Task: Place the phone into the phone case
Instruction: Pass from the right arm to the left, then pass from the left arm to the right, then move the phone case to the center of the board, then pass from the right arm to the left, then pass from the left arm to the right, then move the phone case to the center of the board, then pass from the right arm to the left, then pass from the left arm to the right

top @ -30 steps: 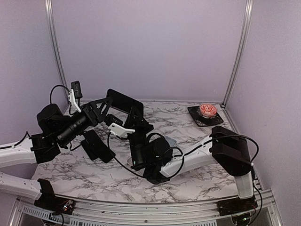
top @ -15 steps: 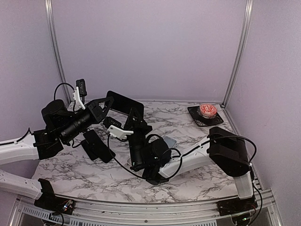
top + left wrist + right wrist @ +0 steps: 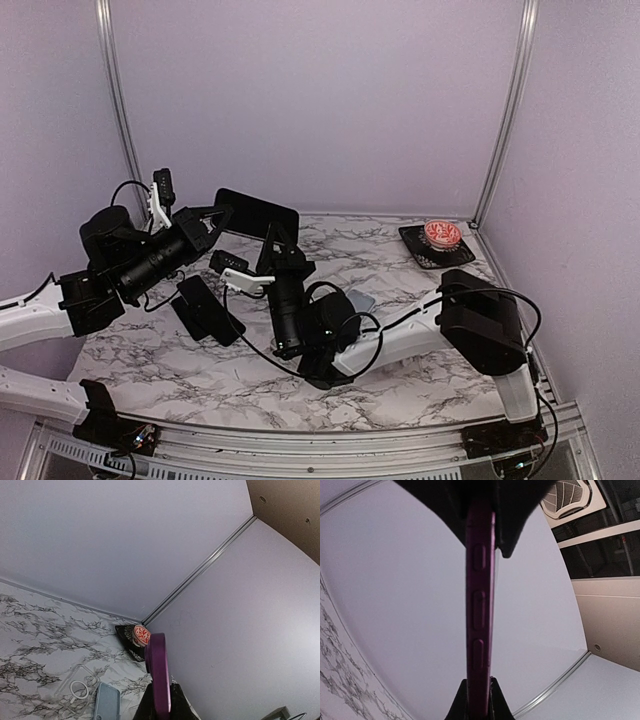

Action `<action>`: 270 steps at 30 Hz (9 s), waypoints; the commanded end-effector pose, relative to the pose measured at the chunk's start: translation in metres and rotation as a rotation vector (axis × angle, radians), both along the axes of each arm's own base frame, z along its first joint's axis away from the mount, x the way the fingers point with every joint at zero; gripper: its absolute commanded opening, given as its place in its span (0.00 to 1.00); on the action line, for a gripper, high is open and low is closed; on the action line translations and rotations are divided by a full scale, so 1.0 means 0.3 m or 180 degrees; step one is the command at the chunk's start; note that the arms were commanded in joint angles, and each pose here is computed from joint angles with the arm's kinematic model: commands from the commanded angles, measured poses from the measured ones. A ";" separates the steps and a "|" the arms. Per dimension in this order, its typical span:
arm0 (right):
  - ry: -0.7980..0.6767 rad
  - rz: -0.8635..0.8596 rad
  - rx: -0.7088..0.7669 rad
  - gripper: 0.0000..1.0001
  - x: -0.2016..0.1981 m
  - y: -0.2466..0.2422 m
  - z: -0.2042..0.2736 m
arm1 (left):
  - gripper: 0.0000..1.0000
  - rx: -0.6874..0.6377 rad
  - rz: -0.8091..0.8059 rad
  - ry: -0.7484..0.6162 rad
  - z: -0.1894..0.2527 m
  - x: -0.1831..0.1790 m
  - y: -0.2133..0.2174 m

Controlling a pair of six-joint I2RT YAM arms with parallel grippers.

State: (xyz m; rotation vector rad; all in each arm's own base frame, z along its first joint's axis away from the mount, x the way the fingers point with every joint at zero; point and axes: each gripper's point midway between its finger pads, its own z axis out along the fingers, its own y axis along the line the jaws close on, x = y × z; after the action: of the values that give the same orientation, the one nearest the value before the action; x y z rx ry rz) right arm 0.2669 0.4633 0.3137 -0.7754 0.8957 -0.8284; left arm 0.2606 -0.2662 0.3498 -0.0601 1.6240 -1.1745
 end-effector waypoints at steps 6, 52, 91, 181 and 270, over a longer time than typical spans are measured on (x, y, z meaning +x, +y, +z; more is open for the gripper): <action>-0.0604 0.0192 0.0658 0.00 -0.104 -0.058 0.170 | 0.00 0.0246 -0.0613 -0.0173 0.008 -0.078 -0.097; 0.4907 0.4504 0.0339 0.00 -0.270 -0.051 -0.112 | 0.00 0.1926 -0.1879 -0.1210 -0.040 -0.273 -0.171; 0.6028 0.0609 0.1981 0.00 -0.097 -0.271 -0.750 | 0.20 0.3327 -0.1296 0.1682 -1.143 -0.113 -0.105; 0.4956 0.2126 0.2835 0.00 -0.019 -0.427 -0.503 | 0.39 0.3090 -0.0678 0.1063 -0.992 -0.063 -0.034; 0.4127 0.4310 0.1750 0.00 -0.271 -0.242 -0.246 | 0.58 0.1991 -0.1485 -0.0819 -0.741 -0.282 -0.216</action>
State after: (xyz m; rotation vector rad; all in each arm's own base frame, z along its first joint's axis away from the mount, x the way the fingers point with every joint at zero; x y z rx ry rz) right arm 0.1522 0.3990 0.2543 -1.2789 1.1752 1.2730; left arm 0.1504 -0.3626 0.1577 1.0691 1.5648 -1.0719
